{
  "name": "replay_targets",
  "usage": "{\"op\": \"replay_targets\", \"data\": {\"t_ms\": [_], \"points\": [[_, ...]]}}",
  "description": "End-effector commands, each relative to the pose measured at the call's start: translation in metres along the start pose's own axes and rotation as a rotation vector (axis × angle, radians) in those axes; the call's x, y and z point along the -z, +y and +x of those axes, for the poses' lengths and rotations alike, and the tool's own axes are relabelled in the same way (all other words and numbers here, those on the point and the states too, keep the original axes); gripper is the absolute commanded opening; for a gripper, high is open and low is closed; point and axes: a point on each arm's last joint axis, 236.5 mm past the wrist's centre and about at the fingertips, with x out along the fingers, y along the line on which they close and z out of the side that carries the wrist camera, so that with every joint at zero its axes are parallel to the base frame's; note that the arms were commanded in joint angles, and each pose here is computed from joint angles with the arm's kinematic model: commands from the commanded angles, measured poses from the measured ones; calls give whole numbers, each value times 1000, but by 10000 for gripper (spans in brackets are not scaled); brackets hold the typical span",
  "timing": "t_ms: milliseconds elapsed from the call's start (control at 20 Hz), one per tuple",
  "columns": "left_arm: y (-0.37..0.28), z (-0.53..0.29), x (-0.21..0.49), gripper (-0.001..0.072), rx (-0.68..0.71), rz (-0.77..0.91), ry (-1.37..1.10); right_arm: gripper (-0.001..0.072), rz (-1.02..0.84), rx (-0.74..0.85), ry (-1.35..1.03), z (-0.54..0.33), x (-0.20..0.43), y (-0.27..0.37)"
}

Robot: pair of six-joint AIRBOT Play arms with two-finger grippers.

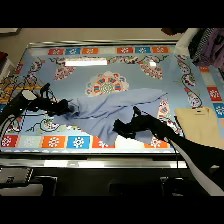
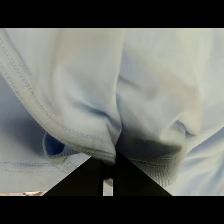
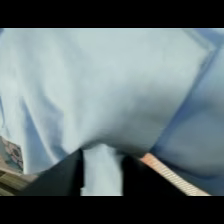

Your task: Fold the clothes and pants, and hang the long-sleeved shirts on hangers.

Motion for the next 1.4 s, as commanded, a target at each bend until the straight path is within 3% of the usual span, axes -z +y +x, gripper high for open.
{"op": "replay_targets", "data": {"t_ms": [0, 300, 450, 600, 750, 950, 1150, 1350], "points": [[0, 0, 0, 25, 0, -1, 0, 42, -16, -16, -11, 0, -4, 6], [-10, -31, -18, 24, 13, 34, -79, 35, -183, -198, -242, -85, -55, 94], [-49, -97, -47, 24, 49, 177, -225, 35, -321, -316, -538, -215, -109, 156], [-99, -194, -63, 24, 57, 330, -412, 35, -477, -384, -889, -386, -123, 202], [-144, -312, -57, 24, 47, 416, -674, 35, -597, -398, -1187, -533, -83, 222], [-190, -465, 3, 24, 64, 499, -1038, 36, -743, -404, -1535, -670, 18, 231], [-207, -541, 82, 24, 113, 550, -1234, 36, -794, -416, -1728, -731, 98, 214], [-209, -558, 109, 24, 149, 537, -1277, 36, -765, -376, -1790, -745, 109, 200]]}}
